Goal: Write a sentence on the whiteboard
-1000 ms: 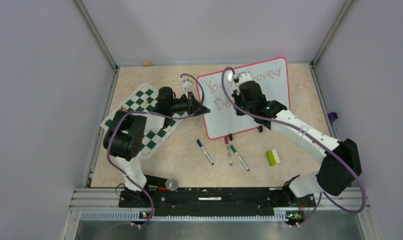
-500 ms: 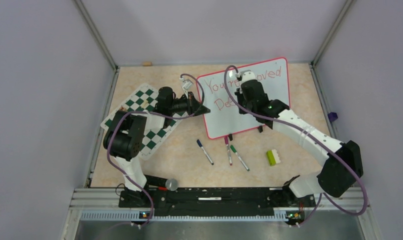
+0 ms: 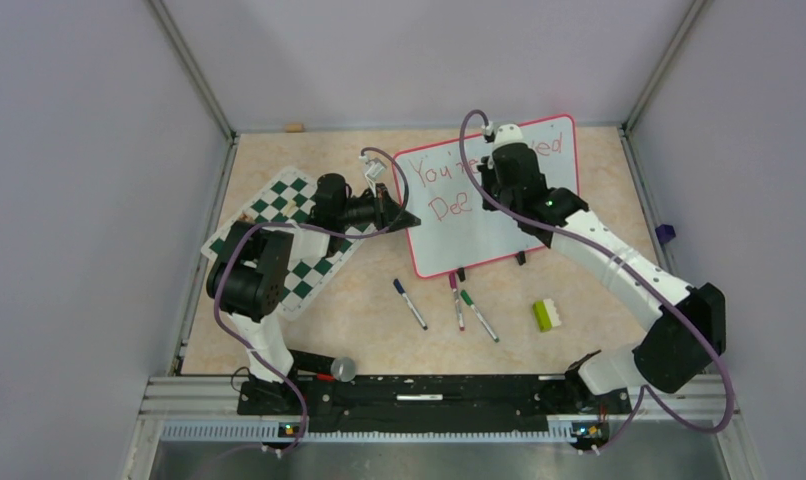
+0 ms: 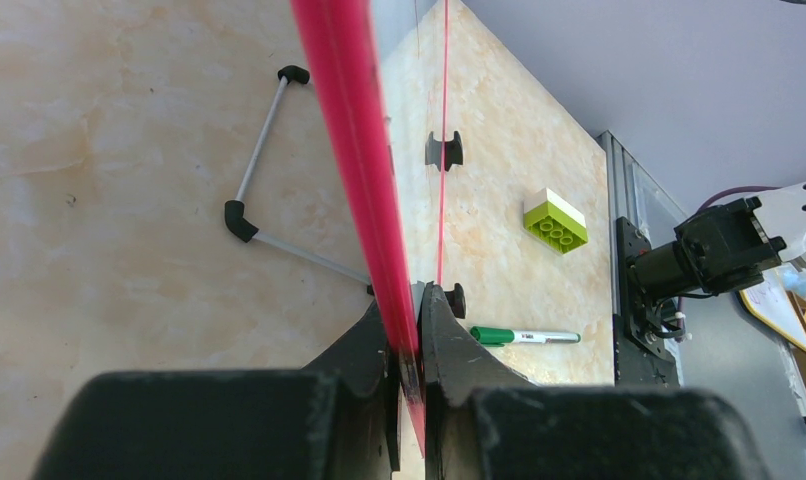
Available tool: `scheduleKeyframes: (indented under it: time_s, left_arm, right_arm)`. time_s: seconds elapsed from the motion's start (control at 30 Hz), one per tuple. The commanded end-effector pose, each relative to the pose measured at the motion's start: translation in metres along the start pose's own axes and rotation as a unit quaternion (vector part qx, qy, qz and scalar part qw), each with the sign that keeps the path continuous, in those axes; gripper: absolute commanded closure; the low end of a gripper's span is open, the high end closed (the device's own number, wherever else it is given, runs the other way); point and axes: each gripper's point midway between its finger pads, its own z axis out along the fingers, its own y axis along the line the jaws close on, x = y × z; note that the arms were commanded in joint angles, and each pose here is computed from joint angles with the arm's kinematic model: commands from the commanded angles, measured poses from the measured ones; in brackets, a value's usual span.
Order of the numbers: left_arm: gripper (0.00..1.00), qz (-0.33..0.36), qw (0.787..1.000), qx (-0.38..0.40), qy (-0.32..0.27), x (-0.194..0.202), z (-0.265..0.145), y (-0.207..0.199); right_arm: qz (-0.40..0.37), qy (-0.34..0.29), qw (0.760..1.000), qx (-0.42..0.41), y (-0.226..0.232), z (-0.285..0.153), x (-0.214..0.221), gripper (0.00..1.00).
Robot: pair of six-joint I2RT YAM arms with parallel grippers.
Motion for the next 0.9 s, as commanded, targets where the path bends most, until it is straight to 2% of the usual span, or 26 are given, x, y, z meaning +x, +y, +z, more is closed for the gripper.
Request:
scheduleKeyframes:
  time_s: [0.0,0.27,0.87]
  left_arm:
    - [1.0,0.064,0.997,-0.024,0.023,0.027,0.003,0.018]
    - [1.0,0.064,0.997,-0.023,0.023,0.027,0.003,0.018]
    - [1.0,0.064,0.997,-0.023,0.023,0.027,0.003,0.018]
  right_arm:
    - [0.008,-0.026,1.0,-0.003,0.0,0.004,-0.023,1.0]
    - [0.008,-0.017,1.0,-0.018,0.005,0.006,-0.016,1.0]
    - [0.001,0.015,1.0,0.009,-0.007,0.011,0.021,1.0]
